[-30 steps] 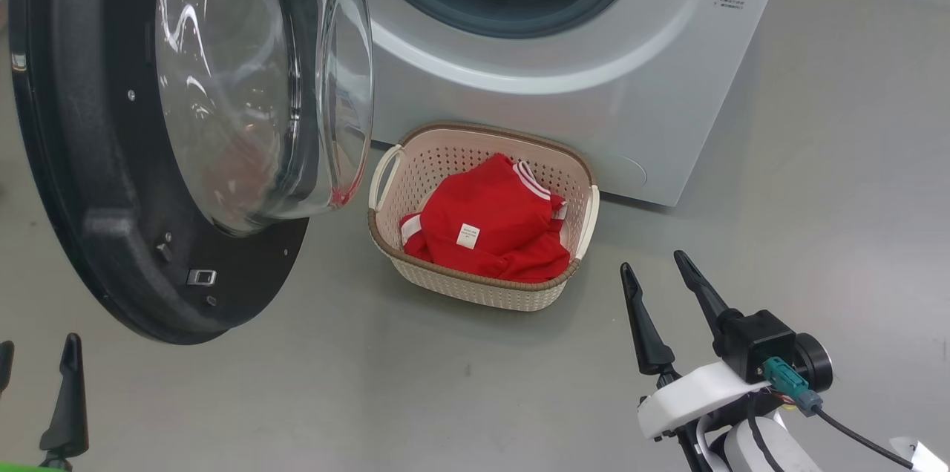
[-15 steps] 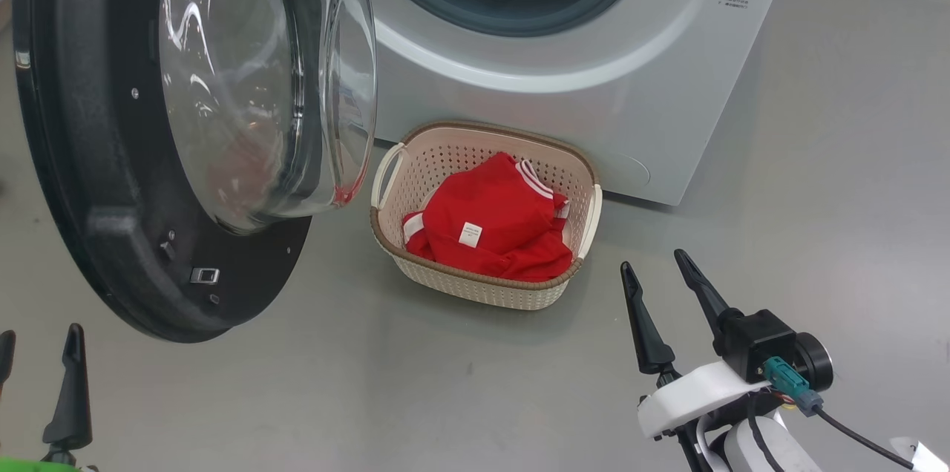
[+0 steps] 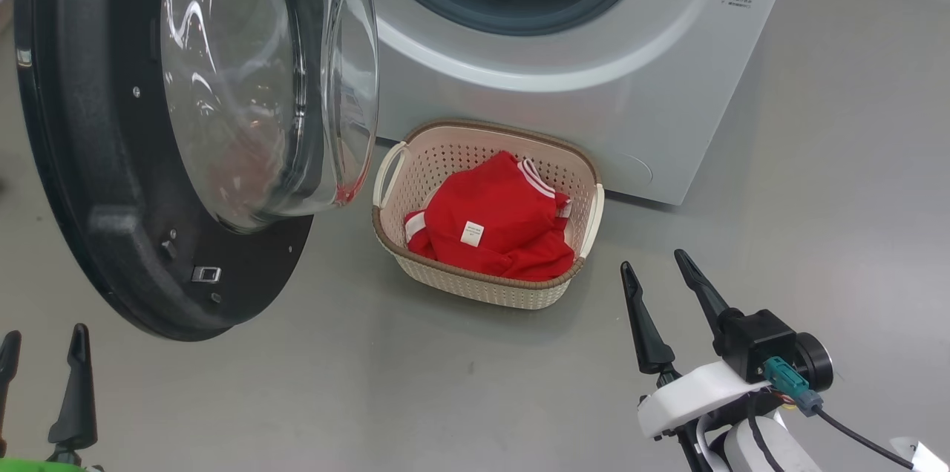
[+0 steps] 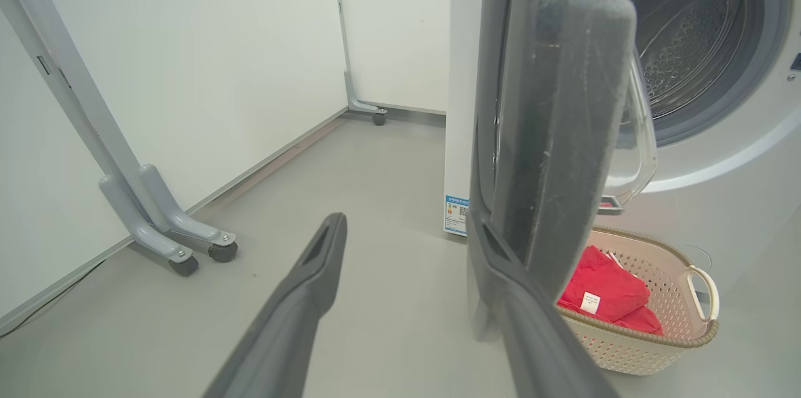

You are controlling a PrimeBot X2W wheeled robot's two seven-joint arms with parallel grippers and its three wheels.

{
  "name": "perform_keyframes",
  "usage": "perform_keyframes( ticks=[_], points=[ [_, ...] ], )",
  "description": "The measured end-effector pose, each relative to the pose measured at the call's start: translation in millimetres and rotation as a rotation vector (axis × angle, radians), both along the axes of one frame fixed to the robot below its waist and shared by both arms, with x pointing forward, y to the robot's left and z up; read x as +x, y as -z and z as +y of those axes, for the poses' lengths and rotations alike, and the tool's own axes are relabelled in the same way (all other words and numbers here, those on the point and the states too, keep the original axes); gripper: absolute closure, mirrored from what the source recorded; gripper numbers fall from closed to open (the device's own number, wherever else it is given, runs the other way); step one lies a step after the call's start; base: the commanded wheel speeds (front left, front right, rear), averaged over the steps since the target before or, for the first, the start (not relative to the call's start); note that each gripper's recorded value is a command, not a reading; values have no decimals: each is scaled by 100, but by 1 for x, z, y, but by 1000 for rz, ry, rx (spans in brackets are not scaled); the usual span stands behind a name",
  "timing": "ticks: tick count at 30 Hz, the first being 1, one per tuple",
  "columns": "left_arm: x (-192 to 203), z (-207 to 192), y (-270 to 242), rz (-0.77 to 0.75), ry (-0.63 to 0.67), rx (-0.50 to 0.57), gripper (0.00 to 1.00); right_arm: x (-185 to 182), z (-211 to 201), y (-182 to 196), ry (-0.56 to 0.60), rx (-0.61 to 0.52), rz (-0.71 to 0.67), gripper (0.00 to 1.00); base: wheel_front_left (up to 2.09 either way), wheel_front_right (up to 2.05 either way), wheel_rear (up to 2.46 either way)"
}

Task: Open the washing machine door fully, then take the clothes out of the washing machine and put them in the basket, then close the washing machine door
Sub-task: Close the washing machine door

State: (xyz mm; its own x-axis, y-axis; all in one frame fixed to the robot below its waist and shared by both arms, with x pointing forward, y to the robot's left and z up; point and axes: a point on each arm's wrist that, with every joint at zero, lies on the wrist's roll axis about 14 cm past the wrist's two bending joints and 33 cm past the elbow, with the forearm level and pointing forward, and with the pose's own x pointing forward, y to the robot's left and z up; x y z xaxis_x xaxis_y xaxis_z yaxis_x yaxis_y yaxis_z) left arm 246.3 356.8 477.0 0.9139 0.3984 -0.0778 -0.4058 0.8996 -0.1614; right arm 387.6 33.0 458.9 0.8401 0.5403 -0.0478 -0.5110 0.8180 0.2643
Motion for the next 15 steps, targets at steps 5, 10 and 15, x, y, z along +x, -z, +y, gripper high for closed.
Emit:
perform_keyframes(
  ticks=[5,10,15],
  points=[
    [0,-2,0,1,3,-2,100,0,1,0,-2,0,1,0,0,0,0],
    [0,-3,1,0,4,-7,100,0,1,1,-4,0,2,0,0,0,0],
    [3,-1,-6,-22,6,-6,100,0,2,2,-6,1,6,0,0,0,0]
  ],
)
